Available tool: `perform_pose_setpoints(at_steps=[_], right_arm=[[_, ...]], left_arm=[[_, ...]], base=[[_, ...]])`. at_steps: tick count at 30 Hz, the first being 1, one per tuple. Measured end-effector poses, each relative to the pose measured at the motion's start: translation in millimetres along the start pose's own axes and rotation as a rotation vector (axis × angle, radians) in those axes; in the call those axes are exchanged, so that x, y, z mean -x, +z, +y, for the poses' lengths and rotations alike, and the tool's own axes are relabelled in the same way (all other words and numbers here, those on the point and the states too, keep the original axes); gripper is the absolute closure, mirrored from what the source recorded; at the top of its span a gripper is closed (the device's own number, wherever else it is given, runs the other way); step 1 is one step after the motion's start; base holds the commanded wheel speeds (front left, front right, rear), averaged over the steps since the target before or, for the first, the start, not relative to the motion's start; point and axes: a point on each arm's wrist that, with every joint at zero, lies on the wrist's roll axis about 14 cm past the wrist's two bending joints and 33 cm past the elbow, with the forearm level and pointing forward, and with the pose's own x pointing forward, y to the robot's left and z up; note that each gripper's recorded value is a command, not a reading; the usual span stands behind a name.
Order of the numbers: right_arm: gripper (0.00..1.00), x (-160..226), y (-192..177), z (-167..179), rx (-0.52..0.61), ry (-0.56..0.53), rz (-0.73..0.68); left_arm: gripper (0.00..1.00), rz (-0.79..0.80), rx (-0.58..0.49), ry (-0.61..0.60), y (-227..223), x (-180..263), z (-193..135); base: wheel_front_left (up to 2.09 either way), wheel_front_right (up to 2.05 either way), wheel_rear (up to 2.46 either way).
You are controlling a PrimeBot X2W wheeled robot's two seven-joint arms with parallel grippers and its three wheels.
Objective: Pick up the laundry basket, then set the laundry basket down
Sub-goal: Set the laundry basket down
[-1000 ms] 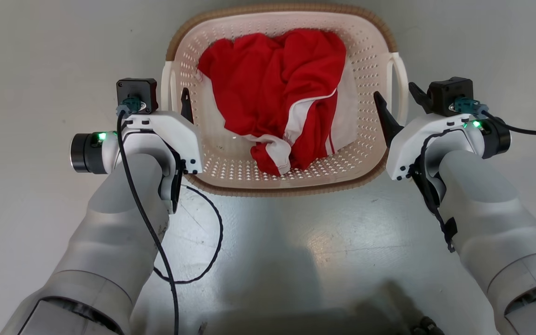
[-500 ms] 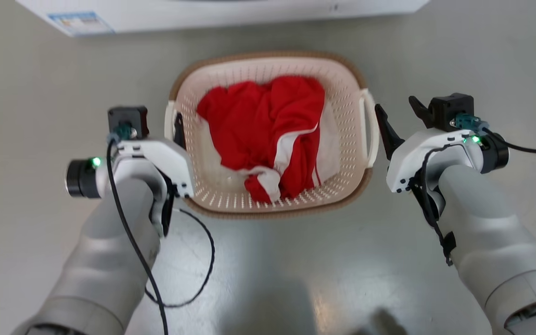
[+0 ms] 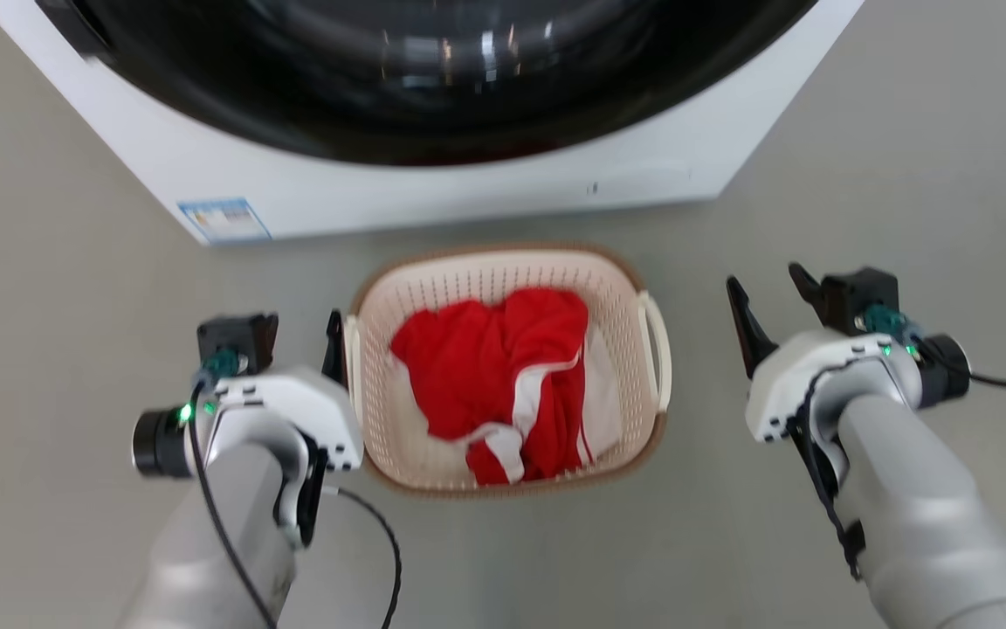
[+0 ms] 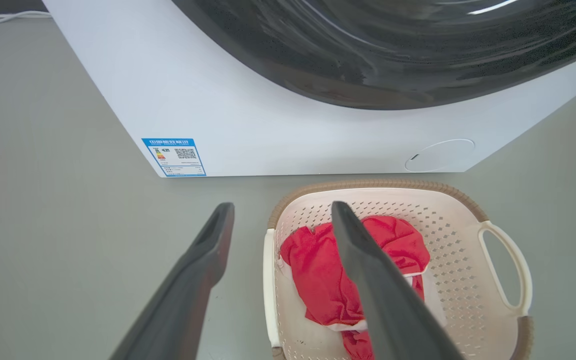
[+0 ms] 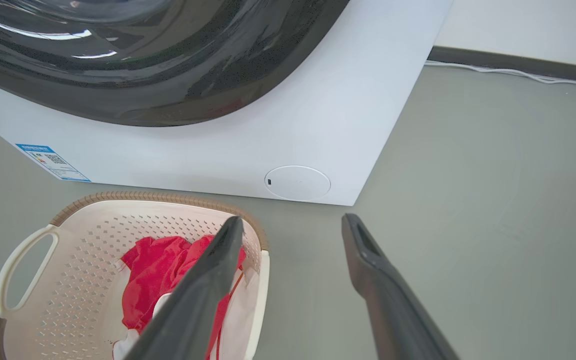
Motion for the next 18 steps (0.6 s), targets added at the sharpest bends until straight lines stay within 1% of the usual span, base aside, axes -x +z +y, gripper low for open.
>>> perform_pose_setpoints(at_steps=[6, 12, 18], right_arm=[[0.0, 33.9, 27.6, -11.7, 0.021, -0.036, -0.109], [0.0, 64.8, 52.9, -15.7, 0.03, -0.056, -0.221], [0.0, 87.1, 65.7, -20.0, 0.028, -0.076, -0.294]], left_arm=[[0.0, -0.086, 0.02, 0.028, 23.1, 35.1, 10.4], [0.0, -0.172, 0.044, 0.048, 40.1, 67.8, 19.0], [0.0, -0.226, 0.065, 0.068, 48.0, 89.1, 27.6]], base=[[0.0, 0.0, 0.0], [0.0, 0.0, 0.0], [0.0, 0.0, 0.0]])
